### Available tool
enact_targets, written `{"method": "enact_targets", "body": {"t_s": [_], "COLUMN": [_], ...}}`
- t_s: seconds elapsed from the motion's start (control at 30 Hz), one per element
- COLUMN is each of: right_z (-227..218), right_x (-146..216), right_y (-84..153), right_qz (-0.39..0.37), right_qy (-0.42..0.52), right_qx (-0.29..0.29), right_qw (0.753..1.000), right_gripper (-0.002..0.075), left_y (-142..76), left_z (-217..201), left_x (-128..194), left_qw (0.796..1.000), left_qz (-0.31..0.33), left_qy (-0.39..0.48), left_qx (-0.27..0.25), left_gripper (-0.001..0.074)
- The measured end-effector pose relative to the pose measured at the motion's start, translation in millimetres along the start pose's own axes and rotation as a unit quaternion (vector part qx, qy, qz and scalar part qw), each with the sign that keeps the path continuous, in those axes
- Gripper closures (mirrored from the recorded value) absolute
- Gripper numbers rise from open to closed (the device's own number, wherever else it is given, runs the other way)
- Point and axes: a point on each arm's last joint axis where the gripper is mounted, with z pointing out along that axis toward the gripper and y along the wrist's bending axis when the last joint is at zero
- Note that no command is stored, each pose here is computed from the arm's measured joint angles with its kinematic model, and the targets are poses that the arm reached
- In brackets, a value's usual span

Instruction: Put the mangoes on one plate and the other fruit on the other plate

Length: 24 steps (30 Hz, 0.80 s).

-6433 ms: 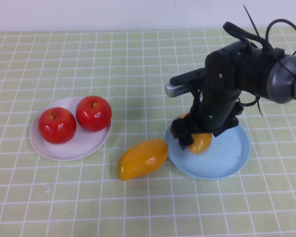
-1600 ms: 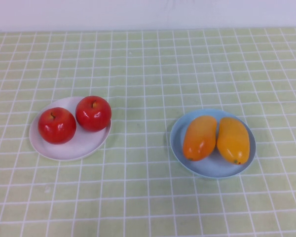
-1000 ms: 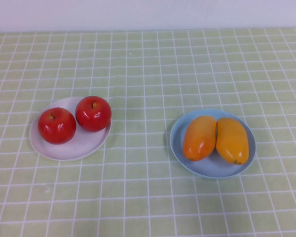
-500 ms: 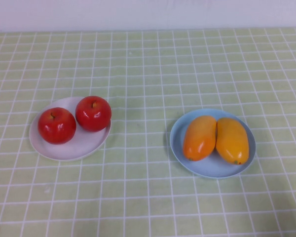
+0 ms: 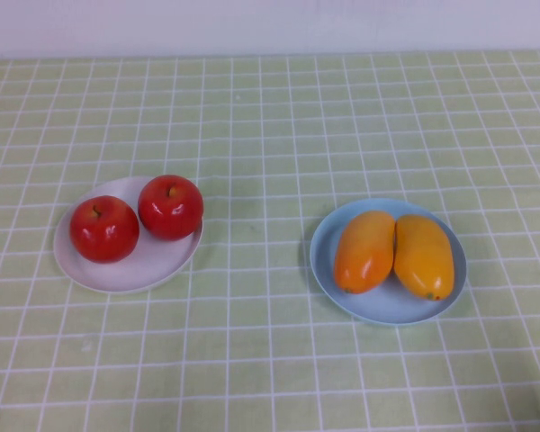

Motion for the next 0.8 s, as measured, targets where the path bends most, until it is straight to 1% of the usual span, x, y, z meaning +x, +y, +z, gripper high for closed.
{"method": "enact_targets", "body": {"t_s": [0.6, 0.8], "right_z": [0.1, 1.6], "right_x": [14.5, 21.5], "right_y": [0.1, 2.9], "right_qz": [-0.009, -0.021], "right_qy": [0.059, 0.069], "right_qx": [-0.01, -0.028], "right_qw": [0.998, 0.997], "right_gripper": [0.0741, 0.0741], "left_y": [0.0, 0.0], "left_z": [-0.1, -0.1], "left_x": [-0.1, -0.1], "left_qw": [1.0, 1.0], "left_qz": [0.0, 0.0], "left_qy": [-0.001, -0.001], "left_qx": [0.0, 0.0], "left_gripper": [0.0732, 0.0732]}}
